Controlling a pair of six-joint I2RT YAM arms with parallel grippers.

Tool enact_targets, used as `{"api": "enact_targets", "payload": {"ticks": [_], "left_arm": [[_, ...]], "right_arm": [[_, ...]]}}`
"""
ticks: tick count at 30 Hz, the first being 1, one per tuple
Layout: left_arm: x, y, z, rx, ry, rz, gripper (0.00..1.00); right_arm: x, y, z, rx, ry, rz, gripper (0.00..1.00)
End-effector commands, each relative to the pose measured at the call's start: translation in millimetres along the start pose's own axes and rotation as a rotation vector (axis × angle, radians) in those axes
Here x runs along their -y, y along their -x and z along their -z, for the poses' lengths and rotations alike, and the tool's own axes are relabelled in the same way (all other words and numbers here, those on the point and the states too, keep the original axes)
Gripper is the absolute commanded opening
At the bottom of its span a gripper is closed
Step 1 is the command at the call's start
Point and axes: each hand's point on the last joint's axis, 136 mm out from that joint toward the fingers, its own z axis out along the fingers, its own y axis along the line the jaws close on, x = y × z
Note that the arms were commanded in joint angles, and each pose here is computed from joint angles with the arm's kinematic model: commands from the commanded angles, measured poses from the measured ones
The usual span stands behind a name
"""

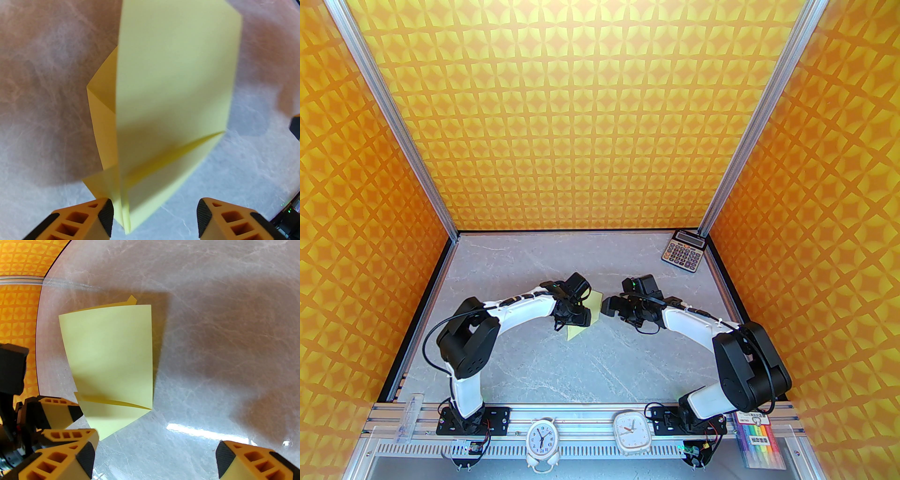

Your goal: Fold a paper plane with a square sheet of paper (fold left side to right side)

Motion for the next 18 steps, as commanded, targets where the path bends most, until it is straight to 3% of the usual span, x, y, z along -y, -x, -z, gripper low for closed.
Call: {"api": "enact_targets", "payload": {"ticks": [1,8,10,14,18], "left_arm": [[-3,8,-4,0.005,-0.011,-0.005,0.63],[-6,11,17,0.041,-0.007,0.000,0.63],[-11,12,23,0.053,-0.004,0.017,0.63],[-20,14,25,0.062,-0.012,0.028,0.64],[-20,12,18,0.037,-0.033,0.039,0.66]], "right_arm": [[-10,6,-1,0.012,0.024,0.008,0.91],[-9,-1,-8,-0.022,0.032,0.012,0.87],[-11,-6,-15,-0.045,0.036,0.023,0.79],[-25,-14,-31,-0.079,0.070,0.044,0.54],[-36,-16,-44,-0.095,0.074,0.062,0.51]]}}
